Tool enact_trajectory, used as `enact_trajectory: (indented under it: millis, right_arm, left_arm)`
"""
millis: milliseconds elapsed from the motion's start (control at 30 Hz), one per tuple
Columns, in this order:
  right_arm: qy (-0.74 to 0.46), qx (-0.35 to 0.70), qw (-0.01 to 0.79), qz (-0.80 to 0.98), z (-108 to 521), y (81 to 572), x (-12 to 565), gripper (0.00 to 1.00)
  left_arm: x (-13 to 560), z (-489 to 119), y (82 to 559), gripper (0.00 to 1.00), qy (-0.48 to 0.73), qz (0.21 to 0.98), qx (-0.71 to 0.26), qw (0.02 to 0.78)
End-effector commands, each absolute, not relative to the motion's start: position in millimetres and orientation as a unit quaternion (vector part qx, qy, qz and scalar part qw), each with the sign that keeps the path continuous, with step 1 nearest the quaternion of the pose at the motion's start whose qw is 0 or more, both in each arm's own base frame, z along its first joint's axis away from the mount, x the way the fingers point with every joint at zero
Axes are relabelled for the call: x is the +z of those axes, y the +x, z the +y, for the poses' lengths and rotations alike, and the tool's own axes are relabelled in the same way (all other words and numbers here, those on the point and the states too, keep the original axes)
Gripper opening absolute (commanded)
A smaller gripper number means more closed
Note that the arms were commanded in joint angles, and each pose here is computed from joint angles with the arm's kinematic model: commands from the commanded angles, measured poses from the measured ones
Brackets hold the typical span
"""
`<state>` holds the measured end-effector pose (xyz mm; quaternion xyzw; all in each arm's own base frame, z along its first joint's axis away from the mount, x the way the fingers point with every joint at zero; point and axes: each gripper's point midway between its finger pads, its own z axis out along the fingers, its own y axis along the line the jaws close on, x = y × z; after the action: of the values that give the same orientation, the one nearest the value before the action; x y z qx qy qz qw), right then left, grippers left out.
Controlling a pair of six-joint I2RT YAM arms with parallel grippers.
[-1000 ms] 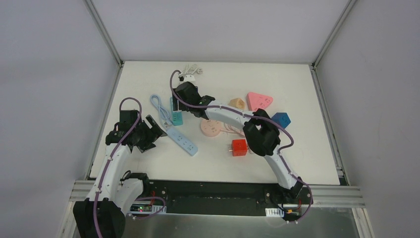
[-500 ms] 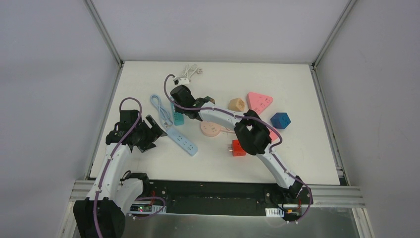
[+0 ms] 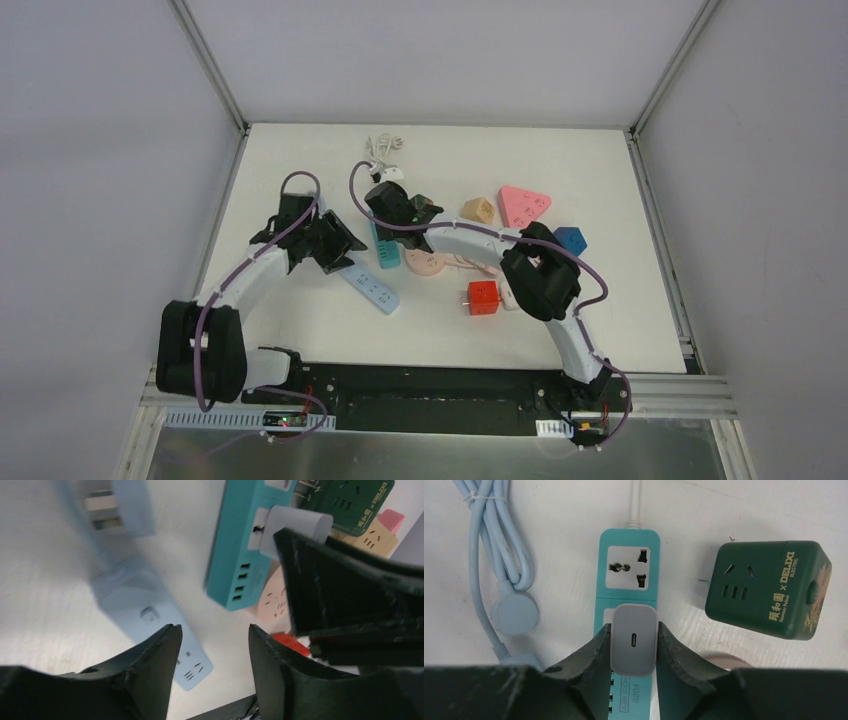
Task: Pull the plug off the socket
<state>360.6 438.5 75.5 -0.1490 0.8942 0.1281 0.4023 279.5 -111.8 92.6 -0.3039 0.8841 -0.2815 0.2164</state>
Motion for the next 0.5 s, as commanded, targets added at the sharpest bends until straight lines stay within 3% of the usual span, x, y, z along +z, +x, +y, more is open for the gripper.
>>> enact_trajectory:
  millis: [0, 67, 267, 467]
  right_arm:
    - [-0.149, 0.162, 0.411, 0.885, 438.8, 353.2, 112.6, 0.29]
    - [-0.147, 0.165, 0.402, 0.889, 437.9, 351.8, 109.5, 0.36]
    - [-0.145, 0.169, 0.392, 0.893, 436.1, 349.8, 105.5, 0.42]
    - [-0.146, 0.175, 0.386, 0.894, 438.6, 349.1, 103.1, 0.22]
  left_arm:
    - [107.5, -145.3, 327.1, 0.49, -0.280, 0.872, -0.319, 0.245]
    - [93.7, -144.3, 335.2, 0.40, -0.287, 0.876, -0.302, 0.243]
    - [76.3, -149.3, 348.8, 0.35, -0.281, 0.877, -0.306, 0.242]
    - [65.5, -160.5, 356.0, 0.36, -0.268, 0.875, -0.330, 0.230]
